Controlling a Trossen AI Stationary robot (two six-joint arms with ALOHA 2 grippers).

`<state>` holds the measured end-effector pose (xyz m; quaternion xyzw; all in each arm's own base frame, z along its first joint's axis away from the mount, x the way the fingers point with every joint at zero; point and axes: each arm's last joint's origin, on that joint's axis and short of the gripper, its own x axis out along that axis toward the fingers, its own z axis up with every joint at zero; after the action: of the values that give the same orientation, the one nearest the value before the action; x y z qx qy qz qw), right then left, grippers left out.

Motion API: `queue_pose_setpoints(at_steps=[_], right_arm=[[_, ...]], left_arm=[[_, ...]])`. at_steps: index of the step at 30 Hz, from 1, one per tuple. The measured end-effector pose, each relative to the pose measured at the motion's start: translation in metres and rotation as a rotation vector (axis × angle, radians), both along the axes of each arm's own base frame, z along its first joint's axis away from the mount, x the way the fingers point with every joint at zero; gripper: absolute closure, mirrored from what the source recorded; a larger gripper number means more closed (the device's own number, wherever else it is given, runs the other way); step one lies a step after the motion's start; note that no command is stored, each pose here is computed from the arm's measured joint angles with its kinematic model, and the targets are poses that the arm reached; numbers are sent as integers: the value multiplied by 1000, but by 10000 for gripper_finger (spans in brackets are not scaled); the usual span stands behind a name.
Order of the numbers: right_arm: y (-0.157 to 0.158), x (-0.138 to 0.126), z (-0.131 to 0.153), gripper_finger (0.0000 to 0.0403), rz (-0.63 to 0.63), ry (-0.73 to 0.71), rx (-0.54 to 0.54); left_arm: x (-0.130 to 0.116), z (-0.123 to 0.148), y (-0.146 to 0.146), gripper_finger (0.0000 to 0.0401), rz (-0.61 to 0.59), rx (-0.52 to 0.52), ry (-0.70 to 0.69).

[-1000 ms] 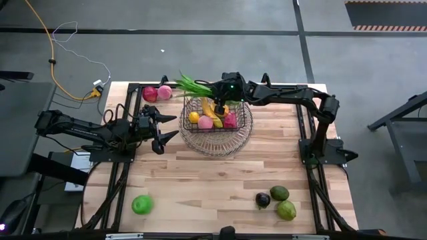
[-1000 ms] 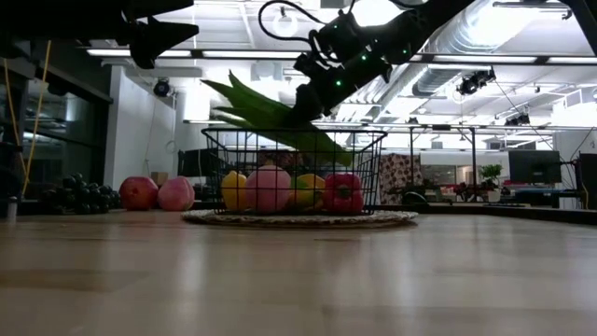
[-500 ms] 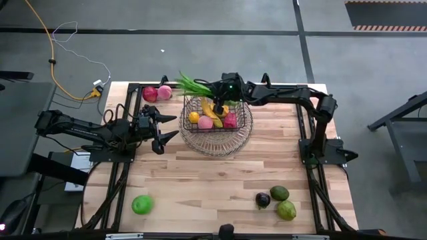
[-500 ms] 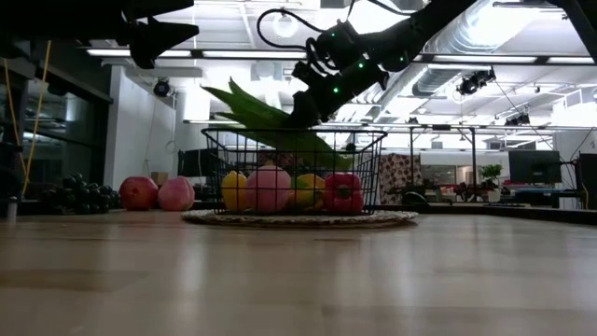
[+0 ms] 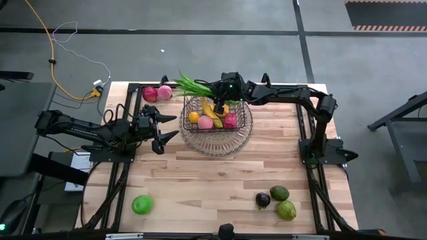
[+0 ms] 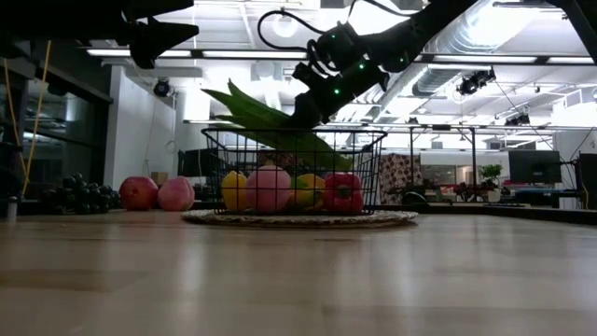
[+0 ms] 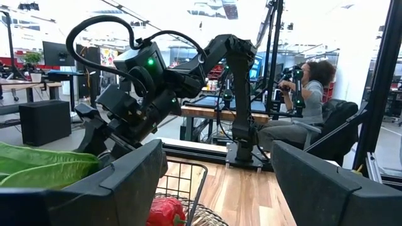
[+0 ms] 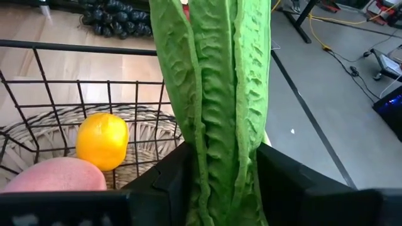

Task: Build produce basket
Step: Put the leaf lettuce into the wire basket, then put the apple into the wire basket

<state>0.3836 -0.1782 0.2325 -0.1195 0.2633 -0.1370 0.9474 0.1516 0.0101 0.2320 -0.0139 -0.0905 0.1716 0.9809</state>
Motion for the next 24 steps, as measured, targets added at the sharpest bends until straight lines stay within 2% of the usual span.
queue_pose_setpoints(at_steps=[16,24], right_arm=[[-1,-1,-1,124,-24,21,-14],[1,-3,-4,90,-21,62,1]], left_arm=[[0,0,0,117,0,0,0],[0,0,0,117,0,0,0]])
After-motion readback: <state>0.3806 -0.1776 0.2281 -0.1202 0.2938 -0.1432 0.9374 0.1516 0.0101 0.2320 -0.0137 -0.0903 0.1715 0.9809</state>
